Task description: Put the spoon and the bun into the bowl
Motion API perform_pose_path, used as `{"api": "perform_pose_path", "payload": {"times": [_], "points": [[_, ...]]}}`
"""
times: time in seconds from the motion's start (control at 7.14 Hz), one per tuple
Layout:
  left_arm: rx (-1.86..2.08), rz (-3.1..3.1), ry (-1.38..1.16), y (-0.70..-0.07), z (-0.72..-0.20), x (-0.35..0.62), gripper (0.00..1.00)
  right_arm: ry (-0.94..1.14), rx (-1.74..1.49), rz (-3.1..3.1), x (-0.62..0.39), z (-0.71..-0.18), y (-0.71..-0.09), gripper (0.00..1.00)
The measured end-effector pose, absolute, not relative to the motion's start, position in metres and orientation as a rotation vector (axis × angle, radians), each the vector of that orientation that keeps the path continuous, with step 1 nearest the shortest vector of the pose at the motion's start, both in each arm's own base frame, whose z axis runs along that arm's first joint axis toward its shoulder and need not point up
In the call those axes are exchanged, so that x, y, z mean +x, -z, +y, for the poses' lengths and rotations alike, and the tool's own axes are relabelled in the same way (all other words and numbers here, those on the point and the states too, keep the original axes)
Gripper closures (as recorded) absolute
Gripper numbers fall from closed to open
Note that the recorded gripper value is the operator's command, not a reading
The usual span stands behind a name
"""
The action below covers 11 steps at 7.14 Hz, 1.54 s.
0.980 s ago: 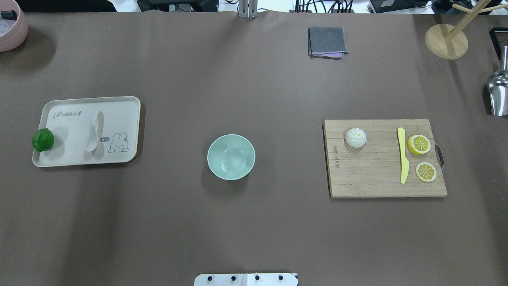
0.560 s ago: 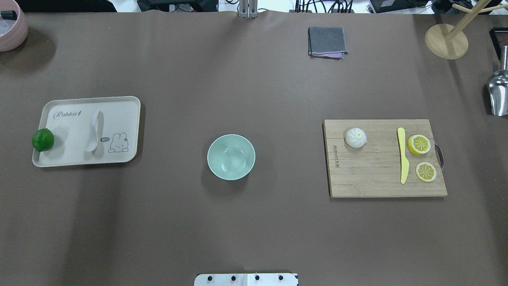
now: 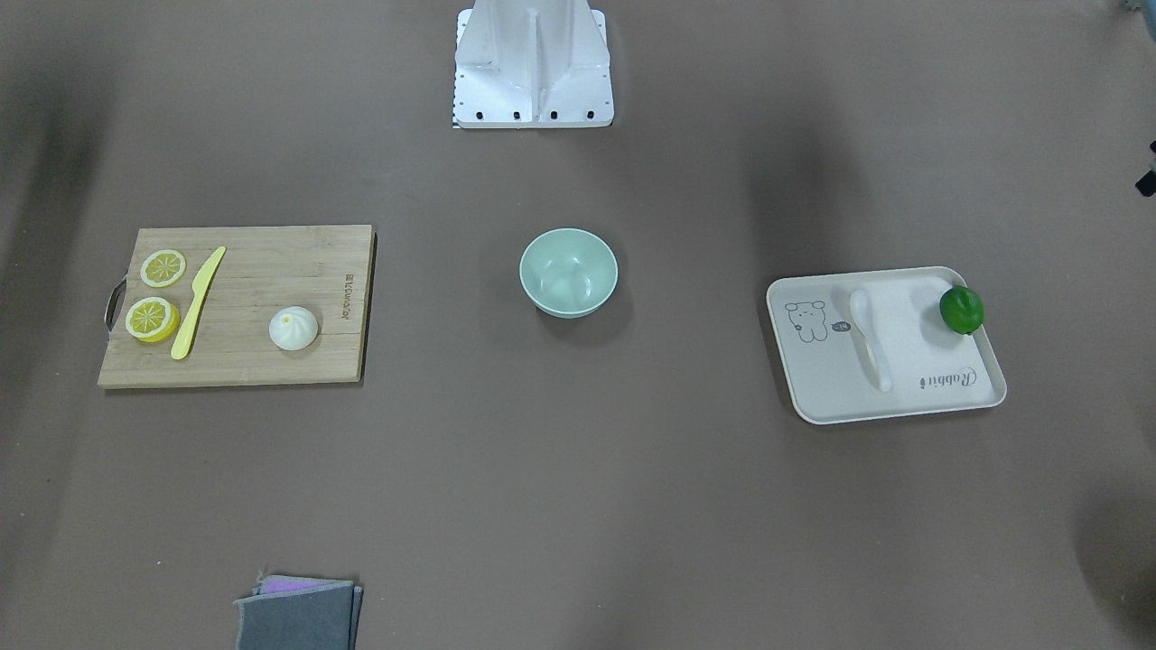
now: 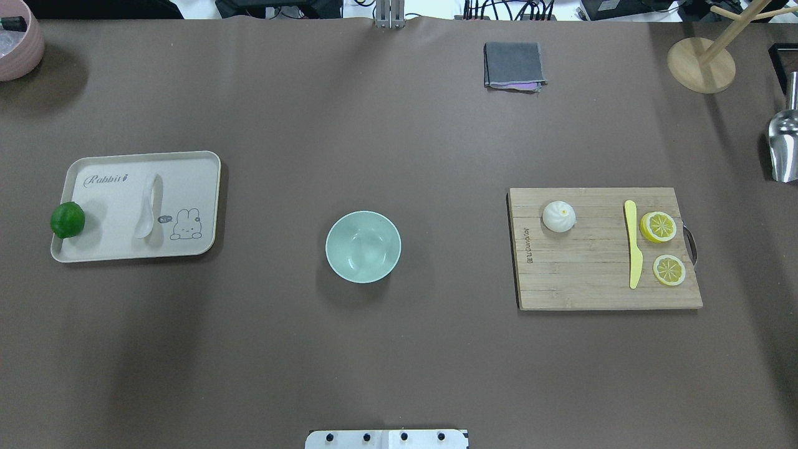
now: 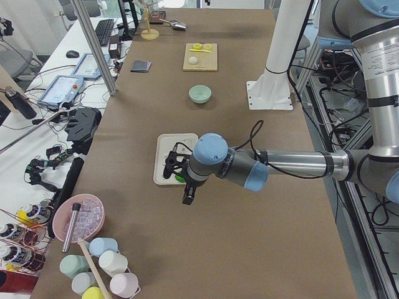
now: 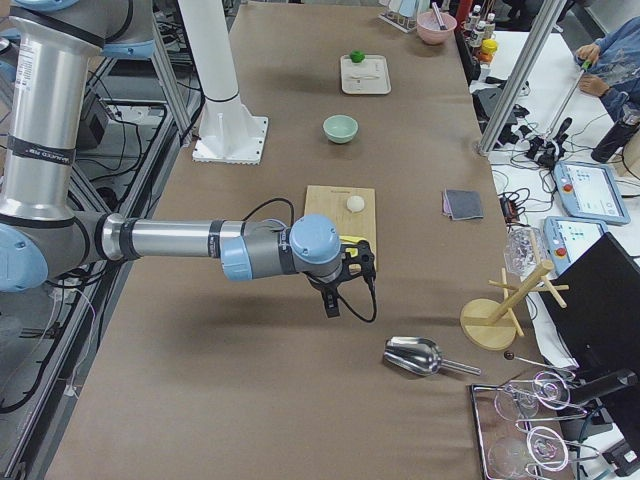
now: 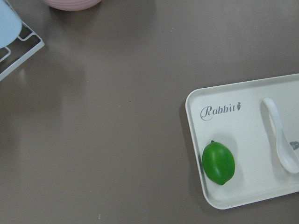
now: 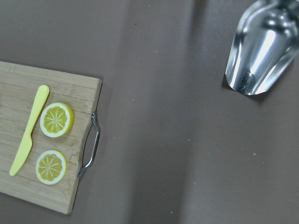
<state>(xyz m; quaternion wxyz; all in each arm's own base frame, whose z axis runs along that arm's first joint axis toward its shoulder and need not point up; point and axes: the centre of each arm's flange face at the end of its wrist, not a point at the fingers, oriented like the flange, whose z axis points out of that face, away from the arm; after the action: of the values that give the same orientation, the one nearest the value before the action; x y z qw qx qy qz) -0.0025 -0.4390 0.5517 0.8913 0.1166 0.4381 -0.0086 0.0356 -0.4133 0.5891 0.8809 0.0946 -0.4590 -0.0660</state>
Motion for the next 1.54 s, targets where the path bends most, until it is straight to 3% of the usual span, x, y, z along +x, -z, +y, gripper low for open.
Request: {"api": "perform_pose_path", "payload": {"times": [0.42,0.98,1.12,1.4,1.54], "points": [[0.137,0.886,0.094,-0.498,-0.481,0.132,0.06,0.103,0.189,-0.996,-0.021,-0.447,-0.541,0.01],[0.031,0.844,0.115,-0.48,-0.521,0.282,0.19,0.089,0.18,-1.033,-0.083,-0.449,-0.515,0.01],[0.015,0.828,0.109,-0.487,-0.531,0.303,0.27,0.089,0.175,-1.033,-0.089,-0.45,-0.512,0.01],[-0.005,0.807,0.094,-0.496,-0.534,0.326,0.6,0.092,0.169,-1.035,-0.095,-0.451,-0.51,0.01],[-0.008,0.8,0.092,-0.5,-0.534,0.33,0.89,0.091,0.166,-1.036,-0.097,-0.45,-0.51,0.01]]}}
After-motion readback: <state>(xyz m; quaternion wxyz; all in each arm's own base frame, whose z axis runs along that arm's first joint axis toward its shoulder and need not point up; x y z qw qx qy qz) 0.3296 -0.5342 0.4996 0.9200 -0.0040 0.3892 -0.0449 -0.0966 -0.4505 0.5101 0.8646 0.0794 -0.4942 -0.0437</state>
